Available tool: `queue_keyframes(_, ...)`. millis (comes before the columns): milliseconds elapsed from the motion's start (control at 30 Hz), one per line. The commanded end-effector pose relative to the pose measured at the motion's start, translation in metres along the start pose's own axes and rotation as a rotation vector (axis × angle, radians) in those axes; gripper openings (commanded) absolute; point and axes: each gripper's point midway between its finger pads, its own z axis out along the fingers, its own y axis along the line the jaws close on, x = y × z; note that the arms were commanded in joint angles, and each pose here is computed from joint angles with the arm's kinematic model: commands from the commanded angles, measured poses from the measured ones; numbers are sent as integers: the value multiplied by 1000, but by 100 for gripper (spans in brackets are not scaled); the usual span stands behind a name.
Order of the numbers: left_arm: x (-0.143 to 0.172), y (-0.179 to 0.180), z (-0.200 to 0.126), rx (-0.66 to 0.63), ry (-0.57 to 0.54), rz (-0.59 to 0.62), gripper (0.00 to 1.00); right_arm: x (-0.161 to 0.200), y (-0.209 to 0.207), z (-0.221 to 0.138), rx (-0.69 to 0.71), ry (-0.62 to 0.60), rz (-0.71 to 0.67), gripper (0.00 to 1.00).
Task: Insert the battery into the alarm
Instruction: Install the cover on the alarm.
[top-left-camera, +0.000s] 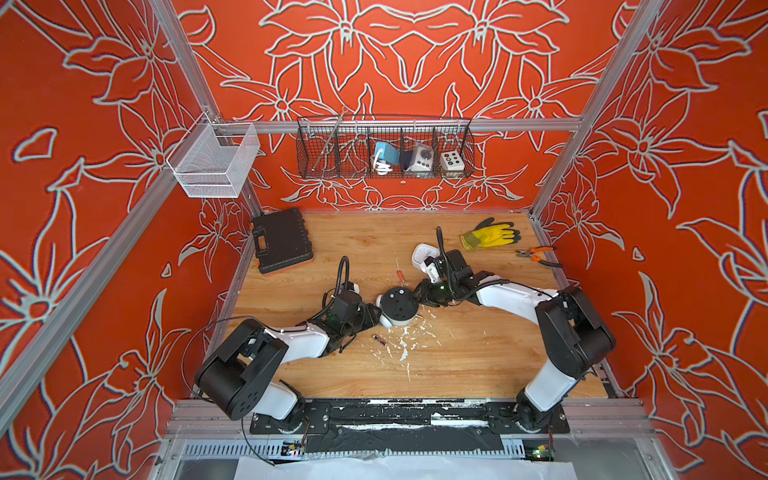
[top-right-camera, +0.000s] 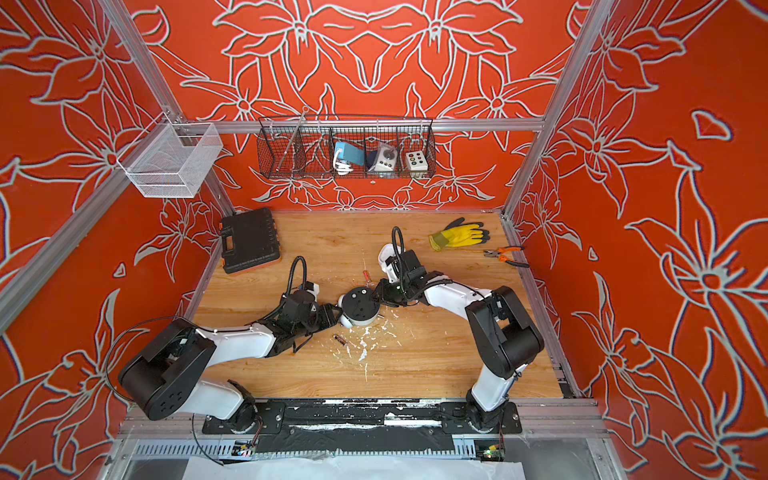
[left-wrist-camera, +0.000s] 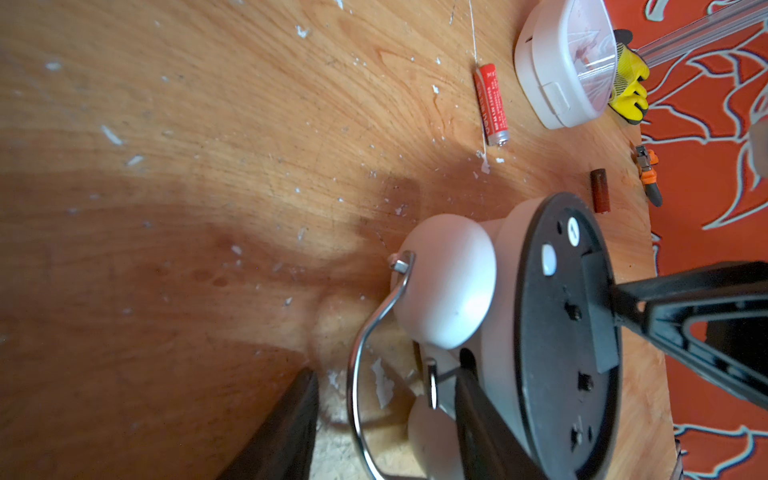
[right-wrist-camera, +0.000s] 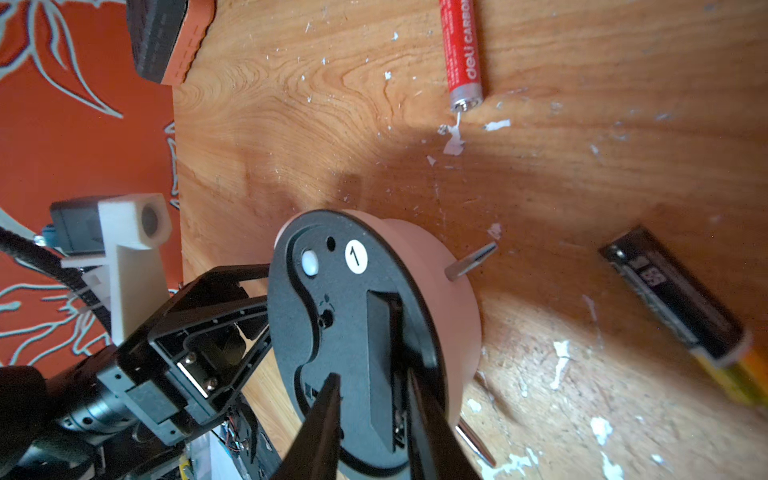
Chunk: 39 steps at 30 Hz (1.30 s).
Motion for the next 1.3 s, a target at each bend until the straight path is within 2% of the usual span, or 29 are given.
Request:
queue_keyframes(0, 2, 2, 1, -15, 17, 7, 51, -6, 4, -11, 42, -29, -27, 33)
queue_keyframes(267, 1, 0, 3, -9, 21, 9, 51, -8, 3, -16, 67, -41, -45, 34)
queue_keyframes(800, 3, 2, 5, -11, 33, 13, 51, -2, -10, 12, 59, 47, -25, 28)
queue_keyframes(1100, 3, 2, 5, -10, 34, 13, 51, -12, 7, -11, 49, -26, -72, 29)
queue_keyframes(1267, 3, 2, 5, -8, 33, 12, 51, -15, -3, -11, 100, -44, -72, 35)
